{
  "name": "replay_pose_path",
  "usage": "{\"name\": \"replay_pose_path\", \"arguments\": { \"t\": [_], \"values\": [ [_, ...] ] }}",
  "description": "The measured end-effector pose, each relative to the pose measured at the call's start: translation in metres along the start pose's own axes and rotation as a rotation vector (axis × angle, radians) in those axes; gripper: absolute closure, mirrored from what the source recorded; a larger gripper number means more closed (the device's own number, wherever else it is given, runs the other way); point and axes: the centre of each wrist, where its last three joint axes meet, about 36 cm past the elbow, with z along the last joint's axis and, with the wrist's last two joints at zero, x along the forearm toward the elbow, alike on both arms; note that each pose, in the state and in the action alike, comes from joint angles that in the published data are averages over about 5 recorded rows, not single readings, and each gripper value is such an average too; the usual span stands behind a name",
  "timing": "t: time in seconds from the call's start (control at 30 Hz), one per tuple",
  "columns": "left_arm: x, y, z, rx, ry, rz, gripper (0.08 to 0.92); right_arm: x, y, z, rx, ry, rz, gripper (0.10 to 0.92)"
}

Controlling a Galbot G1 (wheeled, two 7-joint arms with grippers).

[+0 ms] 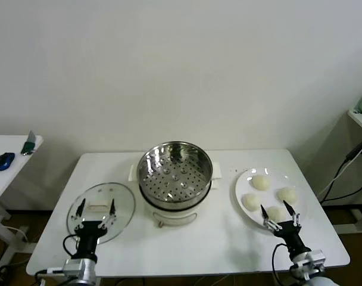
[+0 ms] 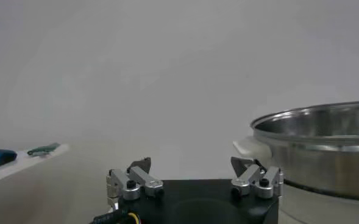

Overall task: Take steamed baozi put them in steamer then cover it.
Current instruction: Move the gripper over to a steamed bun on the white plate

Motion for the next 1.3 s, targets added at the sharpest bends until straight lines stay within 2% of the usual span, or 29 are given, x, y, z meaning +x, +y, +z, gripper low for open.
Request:
{"name": "replay_pose_path", "arguments": {
  "t": [0.17,0.37,0.73,1.0,1.3],
  "values": [
    [0.0,0.001,-0.001,-0.006,-0.006,0.003,0.177,-0.012,-0.016,-0.016,0.076,0.01,-0.049,0.2],
    [0.002,0.002,-0.002,-0.015,-0.011,0.019,0.177,-0.04,-0.058,-0.052,0.266,0.073,-0.2,0.2],
    [0.001,0.004,-0.005,-0.017,-0.013,0.038,0.177,-0.115,-0.146,-0.134,0.735,0.331,-0.579,0.2],
    [-0.005,0.006,-0.006,-0.007,-0.007,0.027,0.177,-0.197,-0.159,-0.185,0.967,0.505,-0.778,0.2],
    [-0.008,0.013,-0.009,-0.008,-0.001,0.014,0.177,-0.28,-0.148,-0.21,1.124,0.684,-0.932,0.2]
  ]
}}
